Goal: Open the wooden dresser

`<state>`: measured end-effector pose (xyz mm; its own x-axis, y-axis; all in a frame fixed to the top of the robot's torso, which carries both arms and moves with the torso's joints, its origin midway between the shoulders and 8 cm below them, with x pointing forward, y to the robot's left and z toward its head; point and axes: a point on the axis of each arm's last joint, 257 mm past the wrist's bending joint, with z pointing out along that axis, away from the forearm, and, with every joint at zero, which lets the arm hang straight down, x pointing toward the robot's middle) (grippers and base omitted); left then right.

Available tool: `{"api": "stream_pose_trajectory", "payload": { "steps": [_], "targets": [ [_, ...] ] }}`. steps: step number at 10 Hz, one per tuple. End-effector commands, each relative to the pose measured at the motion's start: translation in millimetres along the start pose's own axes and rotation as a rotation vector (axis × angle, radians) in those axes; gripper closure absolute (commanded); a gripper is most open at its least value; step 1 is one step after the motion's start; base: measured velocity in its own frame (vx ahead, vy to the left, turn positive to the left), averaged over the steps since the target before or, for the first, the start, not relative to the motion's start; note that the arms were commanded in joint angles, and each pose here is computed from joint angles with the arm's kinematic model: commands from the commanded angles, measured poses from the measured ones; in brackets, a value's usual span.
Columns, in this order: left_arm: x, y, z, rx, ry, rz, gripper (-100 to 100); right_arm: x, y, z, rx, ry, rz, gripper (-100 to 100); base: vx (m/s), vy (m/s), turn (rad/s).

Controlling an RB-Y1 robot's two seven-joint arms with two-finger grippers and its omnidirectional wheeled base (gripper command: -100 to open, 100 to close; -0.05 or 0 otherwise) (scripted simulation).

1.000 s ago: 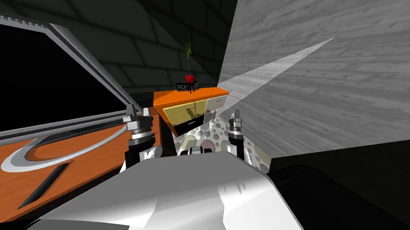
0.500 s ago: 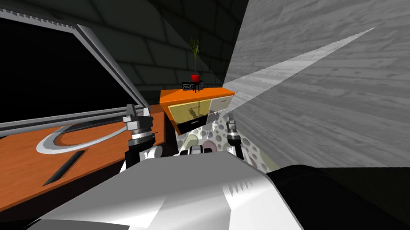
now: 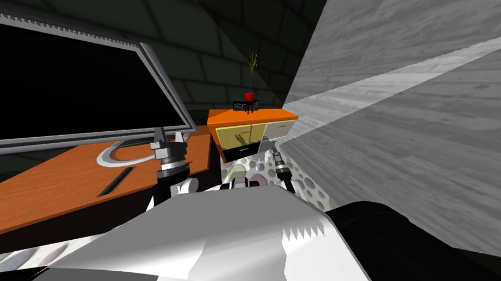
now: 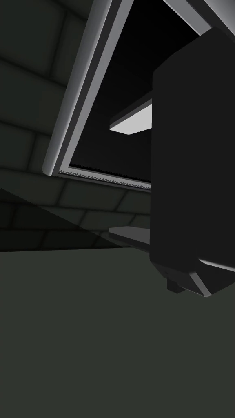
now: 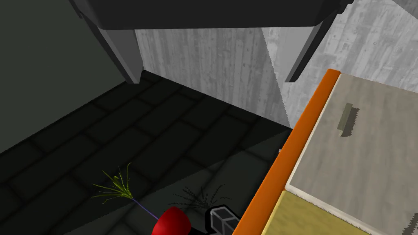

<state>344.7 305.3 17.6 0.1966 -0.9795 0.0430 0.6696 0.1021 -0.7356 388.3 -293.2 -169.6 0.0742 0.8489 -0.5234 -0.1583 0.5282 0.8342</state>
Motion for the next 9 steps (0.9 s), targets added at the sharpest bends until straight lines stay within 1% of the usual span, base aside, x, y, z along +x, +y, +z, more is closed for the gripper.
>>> {"api": "stream_pose_trajectory", "payload": {
  "steps": [1, 2, 3, 4, 5, 6, 7, 8, 9],
  "targets": [
    [-0.1, 0.0, 0.0, 0.000, 0.000, 0.000, 0, 13.8, -52, -7.9, 0.113, 0.075, -0.094, -100, 0.014, 0.004, 0.299],
    [0.0, 0.0, 0.0, 0.000, 0.000, 0.000, 0, 16.7, -61, -11.1, 0.132, 0.082, -0.093, -100, 0.013, -0.002, 0.144],
    [-0.1, 0.0, 0.0, 0.000, 0.000, 0.000, 0, 25.7, -91, -21.1, 0.198, 0.132, -0.154, -100, 0.014, 0.000, 0.301],
    [0.0, 0.0, 0.0, 0.000, 0.000, 0.000, 0, 26.7, -96, -22.9, 0.213, 0.136, -0.161, -100, 0.014, -0.002, 0.176],
    [-0.1, 0.0, 0.0, 0.000, 0.000, 0.000, 0, 33.7, -125, -35.4, 0.274, 0.187, -0.226, -100, 0.014, 0.007, 0.367],
    [0.0, 0.0, 0.0, 0.000, 0.000, 0.000, 0, 33.9, -133, -38.3, 0.299, 0.191, -0.234, -100, 0.014, -0.001, 0.161],
    [-0.1, 0.0, -0.1, 0.000, 0.000, 0.000, 0, 39.0, -165, -55.1, 0.366, 0.244, -0.302, -100, 0.014, 0.006, 0.327],
    [0.0, 0.0, 0.0, 0.000, 0.000, 0.000, 0, 37.9, -169, -56.9, 0.384, 0.245, -0.313, -100, 0.013, -0.001, 0.194],
    [-0.1, 0.0, -0.1, 0.000, 0.000, 0.000, 0, 38.5, -197, -73.0, 0.445, 0.293, -0.382, -100, 0.015, 0.003, 0.321]
  ]
}}
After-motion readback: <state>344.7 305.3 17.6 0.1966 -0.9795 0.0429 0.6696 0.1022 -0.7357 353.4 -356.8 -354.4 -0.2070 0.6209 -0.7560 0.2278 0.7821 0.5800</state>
